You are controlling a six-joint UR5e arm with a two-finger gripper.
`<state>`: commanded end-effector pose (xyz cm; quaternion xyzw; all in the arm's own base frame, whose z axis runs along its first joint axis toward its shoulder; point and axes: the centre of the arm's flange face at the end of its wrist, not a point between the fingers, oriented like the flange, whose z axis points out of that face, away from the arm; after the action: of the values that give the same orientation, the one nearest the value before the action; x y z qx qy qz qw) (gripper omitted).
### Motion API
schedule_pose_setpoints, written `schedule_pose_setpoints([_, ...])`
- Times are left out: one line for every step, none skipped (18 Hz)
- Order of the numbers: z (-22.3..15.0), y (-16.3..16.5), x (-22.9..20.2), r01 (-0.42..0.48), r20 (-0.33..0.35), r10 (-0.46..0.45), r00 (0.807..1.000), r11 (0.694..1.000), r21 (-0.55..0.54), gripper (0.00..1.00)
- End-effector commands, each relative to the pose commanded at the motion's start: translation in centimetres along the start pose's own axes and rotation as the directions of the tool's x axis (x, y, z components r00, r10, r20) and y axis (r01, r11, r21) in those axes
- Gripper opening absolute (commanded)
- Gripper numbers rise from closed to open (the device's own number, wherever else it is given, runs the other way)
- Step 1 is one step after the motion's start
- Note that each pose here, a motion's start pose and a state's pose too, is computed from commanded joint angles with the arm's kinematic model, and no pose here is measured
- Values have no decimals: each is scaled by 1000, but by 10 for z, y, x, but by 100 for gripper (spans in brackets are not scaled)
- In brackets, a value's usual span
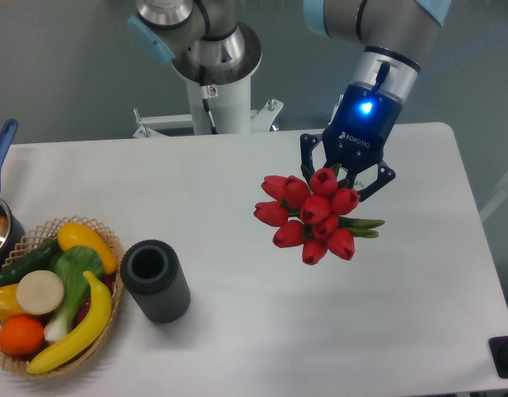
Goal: Insert the flowers into the vase
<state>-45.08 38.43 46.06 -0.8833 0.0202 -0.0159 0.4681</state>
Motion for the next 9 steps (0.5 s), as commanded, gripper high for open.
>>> schedule_pose_setpoints([0, 0, 0, -4, 1, 4, 1000, 1000, 0, 34])
schedule_pose_setpoints([0, -1, 0, -8, 4, 8, 1000, 1000, 2, 34])
schedule_pose_setpoints([0, 0, -1, -10, 7, 10, 1000, 1000, 3, 34])
schedule_pose_setpoints([0, 0, -1, -10, 7, 10, 1000, 1000, 3, 34])
schedule_pose_setpoints([1, 1, 0, -7, 5, 7, 1000, 1000, 3, 34])
schedule_pose_setpoints([1, 1, 0, -9, 6, 9, 1000, 1000, 3, 34])
schedule_pose_setpoints([1, 1, 1, -9, 5, 9, 1000, 1000, 4, 34])
schedule_pose_setpoints([1, 1, 0, -12, 6, 12, 1000, 1000, 4, 34])
schedule_pose_setpoints([2, 0, 1, -13, 4, 13, 1000, 1000, 5, 34])
